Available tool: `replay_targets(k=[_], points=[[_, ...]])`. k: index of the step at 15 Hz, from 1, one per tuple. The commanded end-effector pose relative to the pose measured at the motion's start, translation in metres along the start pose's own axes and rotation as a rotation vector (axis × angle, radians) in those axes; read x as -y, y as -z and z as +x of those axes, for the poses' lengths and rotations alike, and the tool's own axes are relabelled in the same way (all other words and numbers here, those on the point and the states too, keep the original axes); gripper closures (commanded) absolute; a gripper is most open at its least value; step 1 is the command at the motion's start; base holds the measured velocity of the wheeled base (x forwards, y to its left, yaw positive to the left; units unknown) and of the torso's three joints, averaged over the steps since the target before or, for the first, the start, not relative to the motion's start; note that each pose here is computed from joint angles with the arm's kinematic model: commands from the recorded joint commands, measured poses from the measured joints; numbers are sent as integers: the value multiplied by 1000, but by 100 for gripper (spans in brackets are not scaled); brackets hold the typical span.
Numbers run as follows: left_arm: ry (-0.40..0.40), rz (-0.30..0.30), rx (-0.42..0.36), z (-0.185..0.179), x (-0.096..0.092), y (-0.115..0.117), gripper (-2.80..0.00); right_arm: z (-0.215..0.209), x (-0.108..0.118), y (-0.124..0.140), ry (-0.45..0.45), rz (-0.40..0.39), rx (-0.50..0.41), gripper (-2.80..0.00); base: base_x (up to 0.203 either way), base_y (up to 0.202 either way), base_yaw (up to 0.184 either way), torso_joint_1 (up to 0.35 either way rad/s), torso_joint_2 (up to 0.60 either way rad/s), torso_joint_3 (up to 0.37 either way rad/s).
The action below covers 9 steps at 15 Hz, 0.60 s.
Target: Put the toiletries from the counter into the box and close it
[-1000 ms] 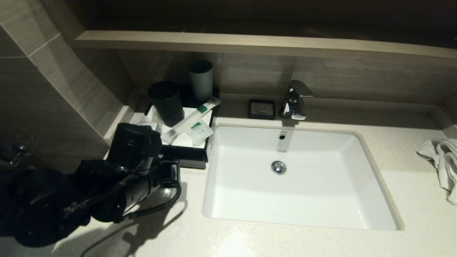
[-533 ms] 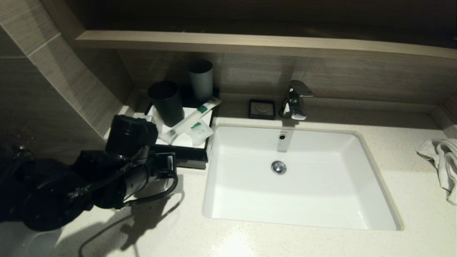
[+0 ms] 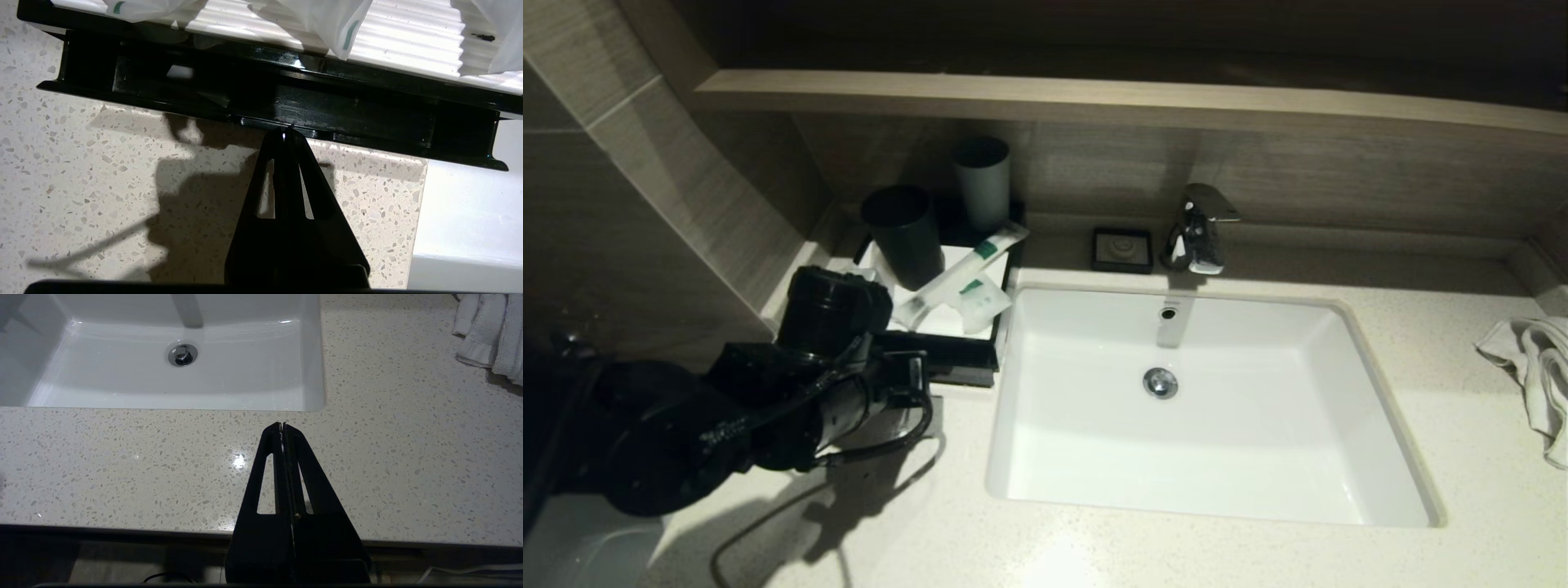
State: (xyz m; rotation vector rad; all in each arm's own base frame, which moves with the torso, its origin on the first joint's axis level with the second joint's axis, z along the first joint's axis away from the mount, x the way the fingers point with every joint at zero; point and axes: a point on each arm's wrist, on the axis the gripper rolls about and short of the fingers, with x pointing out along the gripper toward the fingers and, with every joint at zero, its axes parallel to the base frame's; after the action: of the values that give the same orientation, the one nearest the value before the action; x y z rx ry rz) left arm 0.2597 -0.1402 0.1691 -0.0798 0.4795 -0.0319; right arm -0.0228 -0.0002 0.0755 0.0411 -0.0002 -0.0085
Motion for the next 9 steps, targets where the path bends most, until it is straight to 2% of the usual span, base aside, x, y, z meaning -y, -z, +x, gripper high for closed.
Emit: replay_targets(k=[1,9], points=[[-4,-1,-2,4,2,0,0,0,0,0,-1,0,0,0,0,0,0,0,0,0],[-4,-5,7,9,5,-4,0,0,0,0,-1,0,0,0,0,0,0,0,0,0]])
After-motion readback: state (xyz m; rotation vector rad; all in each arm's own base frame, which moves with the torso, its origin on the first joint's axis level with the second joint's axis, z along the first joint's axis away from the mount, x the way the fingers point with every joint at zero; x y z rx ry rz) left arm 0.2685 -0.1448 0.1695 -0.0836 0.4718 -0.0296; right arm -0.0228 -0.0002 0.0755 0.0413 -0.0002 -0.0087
